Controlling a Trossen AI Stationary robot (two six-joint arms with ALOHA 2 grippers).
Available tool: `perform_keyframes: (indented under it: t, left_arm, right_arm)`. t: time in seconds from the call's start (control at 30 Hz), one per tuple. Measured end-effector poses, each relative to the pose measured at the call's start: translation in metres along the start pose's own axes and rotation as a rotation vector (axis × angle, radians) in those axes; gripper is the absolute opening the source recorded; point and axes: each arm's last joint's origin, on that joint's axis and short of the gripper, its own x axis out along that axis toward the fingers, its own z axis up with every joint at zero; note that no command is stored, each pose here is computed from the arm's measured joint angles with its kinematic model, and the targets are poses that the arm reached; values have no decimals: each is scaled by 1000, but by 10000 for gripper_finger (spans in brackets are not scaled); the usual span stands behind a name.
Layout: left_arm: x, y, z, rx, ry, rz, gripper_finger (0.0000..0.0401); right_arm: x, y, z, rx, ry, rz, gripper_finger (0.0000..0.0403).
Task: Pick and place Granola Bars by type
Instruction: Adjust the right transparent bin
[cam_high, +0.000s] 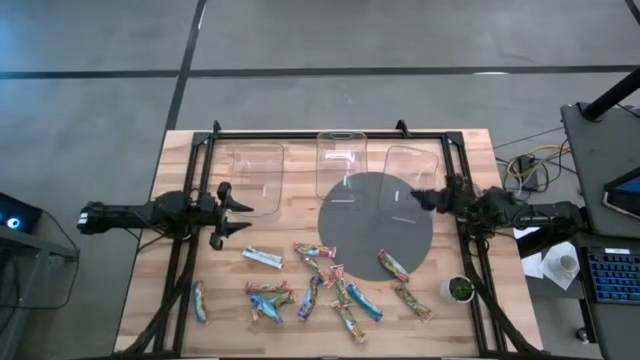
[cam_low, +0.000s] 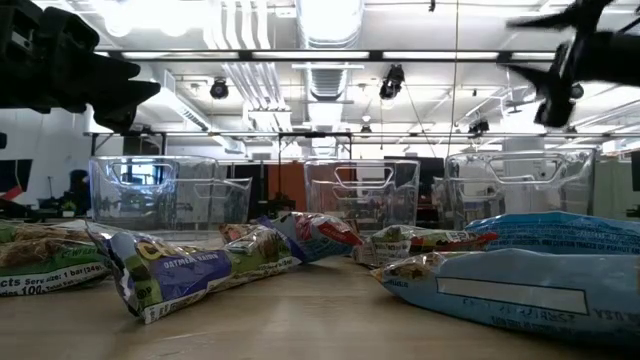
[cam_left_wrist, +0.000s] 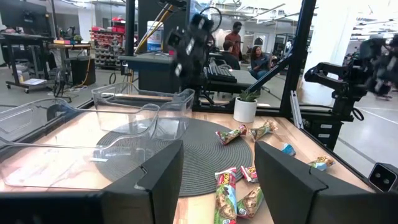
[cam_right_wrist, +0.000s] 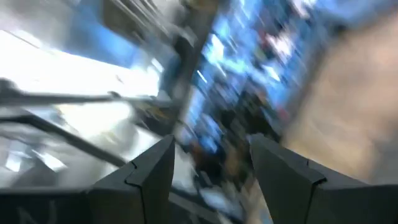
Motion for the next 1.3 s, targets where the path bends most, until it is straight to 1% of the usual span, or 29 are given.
perform_keyframes:
  t: [0.07, 0.13, 0.17, 0.2, 0.23, 0.3, 0.37, 0.4, 0.43, 0.47, 0.53, 0.6, 0.63, 0.7, 0.77, 0.83, 0.9, 1.0, 1.07, 1.2, 1.23, 1.27, 1.3]
  left_arm:
    - [0, 0, 0, 0, 0, 0, 181]
    - [0, 0, 0, 0, 0, 0, 181]
    - [0, 0, 0, 0, 0, 0, 181]
    - [0, 0, 0, 0, 0, 0, 181]
    - [0, 0, 0, 0, -1, 0, 181]
    - [0, 0, 0, 0, -1, 0, 181]
    - [0, 0, 0, 0, -1, 0, 181]
    - [0, 0, 0, 0, 0, 0, 181]
    - [0, 0, 0, 0, -1, 0, 181]
    - [0, 0, 0, 0, 0, 0, 181]
    - [0, 0, 0, 0, 0, 0, 181]
    - [0, 0, 0, 0, -1, 0, 181]
    - [0, 0, 0, 0, -2, 0, 181]
    - [0, 0, 0, 0, -4, 0, 181]
    - [0, 0, 0, 0, -4, 0, 181]
    - [0, 0, 0, 0, -3, 1, 181]
    - [0, 0, 0, 0, -4, 1, 181]
    - [0, 0, 0, 0, -4, 0, 181]
    - [0, 0, 0, 0, -4, 0, 181]
    - [0, 0, 0, 0, -4, 0, 181]
    - [0, 0, 0, 0, -4, 0, 181]
    - [0, 0, 0, 0, -4, 0, 181]
    - [0, 0, 0, 0, -4, 0, 181]
  right_arm:
    - [2, 14, 7, -51, -77, 50, 201]
    - [7, 32, 12, -100, -65, 44, 201]
    - [11, 40, 13, -116, -21, 19, 201]
    - [16, 46, 13, -130, 37, -23, 201]
    - [23, 51, 11, -141, 110, -88, 201]
    - [36, 53, 2, -153, 285, -265, 201]
    - [46, 49, -11, -153, 468, -470, 201]
    - [51, 46, -18, -145, 553, -557, 201]
    - [56, 44, -27, -137, 632, -620, 201]
    - [62, 44, -36, -128, 703, -644, 201]
    - [72, 47, -56, -118, 822, -649, 201]
    - [81, 51, -75, -108, 900, -660, 201]
    - [84, 51, -84, -112, 931, -681, 201]
    - [83, 47, -99, -134, 983, -774, 201]
    - [81, 40, -112, -154, 975, -898, 201]
    - [76, 30, -120, -160, 923, -1028, 201]
    - [73, 23, -124, -156, 844, -1124, 201]
    - [68, 15, -122, -160, 695, -1231, 201]
    - [64, 11, -113, -158, 569, -1330, 201]
    - [47, 0, -84, -198, 338, -1629, 201]
    - [44, -2, -78, -207, 299, -1679, 201]
    - [44, -3, -74, -206, 277, -1693, 201]
    - [45, -4, -70, -212, 262, -1679, 201]
